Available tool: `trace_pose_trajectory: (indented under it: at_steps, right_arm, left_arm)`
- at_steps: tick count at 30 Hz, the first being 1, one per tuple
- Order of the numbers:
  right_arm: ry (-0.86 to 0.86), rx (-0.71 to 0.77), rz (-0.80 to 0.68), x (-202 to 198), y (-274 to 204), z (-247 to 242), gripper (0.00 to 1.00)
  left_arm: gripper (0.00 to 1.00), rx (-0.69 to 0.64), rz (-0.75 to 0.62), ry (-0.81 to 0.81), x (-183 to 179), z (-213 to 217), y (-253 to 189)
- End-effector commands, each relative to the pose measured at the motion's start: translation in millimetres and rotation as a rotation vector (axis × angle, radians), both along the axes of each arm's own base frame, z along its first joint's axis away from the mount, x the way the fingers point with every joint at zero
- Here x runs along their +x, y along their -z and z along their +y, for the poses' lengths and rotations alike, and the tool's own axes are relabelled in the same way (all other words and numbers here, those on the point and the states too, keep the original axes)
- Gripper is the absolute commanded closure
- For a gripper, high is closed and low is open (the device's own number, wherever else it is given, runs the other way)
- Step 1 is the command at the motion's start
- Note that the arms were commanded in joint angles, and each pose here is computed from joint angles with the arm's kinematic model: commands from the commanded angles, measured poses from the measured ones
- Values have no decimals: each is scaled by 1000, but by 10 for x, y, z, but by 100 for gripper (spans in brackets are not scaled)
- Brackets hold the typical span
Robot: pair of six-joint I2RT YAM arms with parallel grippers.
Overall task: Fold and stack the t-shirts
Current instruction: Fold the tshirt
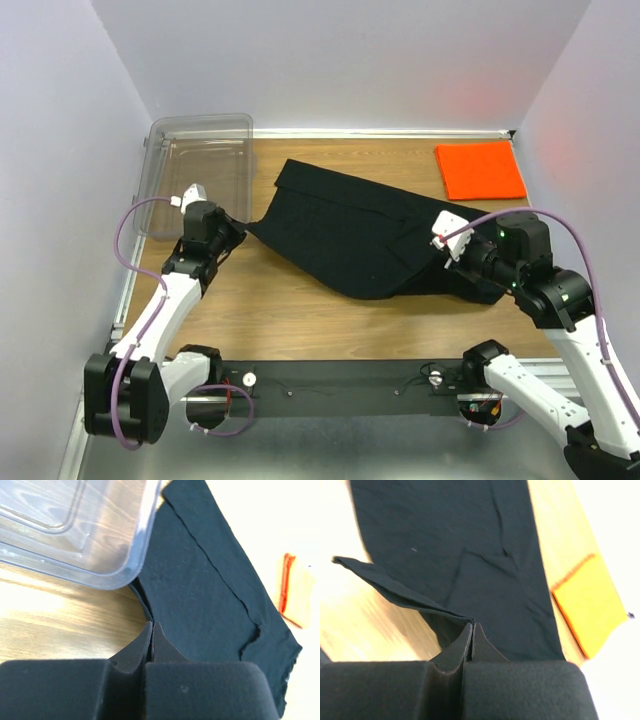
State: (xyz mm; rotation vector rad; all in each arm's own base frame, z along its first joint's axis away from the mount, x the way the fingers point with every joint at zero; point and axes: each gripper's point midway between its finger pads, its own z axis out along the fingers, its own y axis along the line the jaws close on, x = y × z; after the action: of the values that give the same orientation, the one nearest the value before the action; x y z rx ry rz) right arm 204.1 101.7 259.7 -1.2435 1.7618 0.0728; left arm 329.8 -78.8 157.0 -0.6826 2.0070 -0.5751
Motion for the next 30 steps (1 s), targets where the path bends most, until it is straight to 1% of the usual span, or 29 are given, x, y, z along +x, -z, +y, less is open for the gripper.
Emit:
trace_pose_trajectory:
  at_steps: [1,6,8,12,14,20,25,30]
  right_arm:
    - [174,-80,-12,44,84,-348,99]
    - [259,-143,-21,17,229,-578,99]
    - [293,-162,-20,9,276,-661,99]
    - [351,-203,-6,-10,398,-804,99]
    - [385,-223,-5,-18,442,-884,99]
    - [448,-231,-17,20,400,-981,99]
    - [464,-231,-27,130,377,-972,99]
    - [490,-241,-27,213,412,-989,99]
  left_arm:
    - [100,36,12,-55,171,113,-40]
    - [100,75,35,-24,327,89,-2]
    - [100,95,60,-5,381,75,81]
    - [100,117,68,30,550,30,68]
    - [100,132,92,44,608,19,149]
    - [100,185,151,54,739,51,317]
    - [100,219,191,66,853,61,460]
    - [100,235,212,84,982,42,514]
